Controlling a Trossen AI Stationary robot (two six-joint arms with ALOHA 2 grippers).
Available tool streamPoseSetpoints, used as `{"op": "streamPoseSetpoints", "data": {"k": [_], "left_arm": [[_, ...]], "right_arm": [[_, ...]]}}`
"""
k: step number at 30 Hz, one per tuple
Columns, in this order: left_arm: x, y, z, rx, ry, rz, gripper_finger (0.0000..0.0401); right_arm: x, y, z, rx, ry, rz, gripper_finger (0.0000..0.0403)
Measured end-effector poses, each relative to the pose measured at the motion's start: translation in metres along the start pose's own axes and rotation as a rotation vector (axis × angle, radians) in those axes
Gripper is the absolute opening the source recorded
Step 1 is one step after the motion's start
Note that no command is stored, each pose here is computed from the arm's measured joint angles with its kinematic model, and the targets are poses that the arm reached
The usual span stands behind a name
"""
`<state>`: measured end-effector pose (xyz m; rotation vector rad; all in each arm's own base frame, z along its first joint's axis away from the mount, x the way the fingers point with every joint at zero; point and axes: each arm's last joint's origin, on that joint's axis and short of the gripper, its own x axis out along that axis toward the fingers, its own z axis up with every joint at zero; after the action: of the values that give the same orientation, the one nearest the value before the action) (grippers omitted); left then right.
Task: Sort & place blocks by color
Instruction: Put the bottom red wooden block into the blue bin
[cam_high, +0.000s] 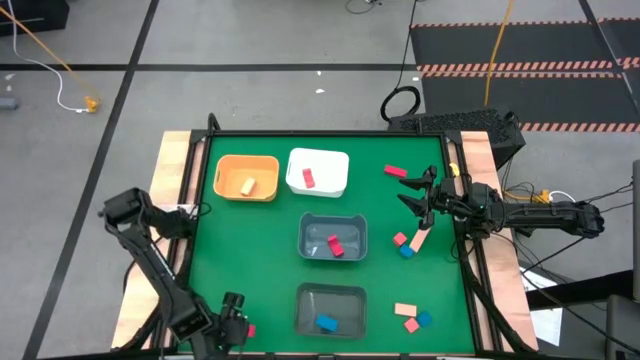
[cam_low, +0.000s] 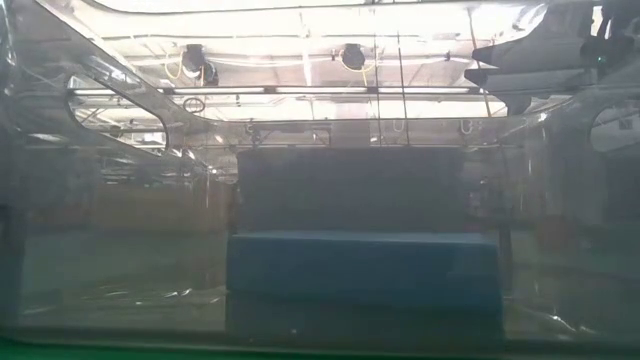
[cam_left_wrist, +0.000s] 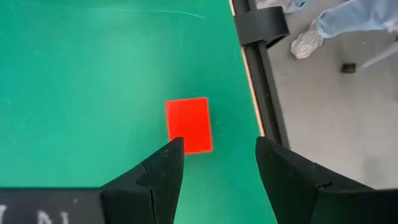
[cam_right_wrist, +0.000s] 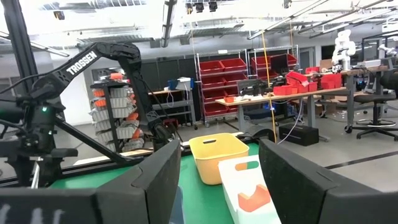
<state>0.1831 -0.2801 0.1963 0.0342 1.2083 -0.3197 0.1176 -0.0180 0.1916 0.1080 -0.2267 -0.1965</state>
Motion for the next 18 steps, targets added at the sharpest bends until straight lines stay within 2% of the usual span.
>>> {"op": "streamPoseSetpoints", "data": {"k": [9, 18], "left_arm": [[0.014, 0.006, 0.003, 0.012, 0.023, 0.036, 0.02], [0.026, 0.006, 0.003, -0.024, 0.042, 0.055, 0.02]], "right_arm": [[0.0, 0.0, 0.0, 0.0, 0.0, 0.0, 0.021], [0.0, 0.0, 0.0, 0.0, 0.0, 0.0, 0.021]]}}
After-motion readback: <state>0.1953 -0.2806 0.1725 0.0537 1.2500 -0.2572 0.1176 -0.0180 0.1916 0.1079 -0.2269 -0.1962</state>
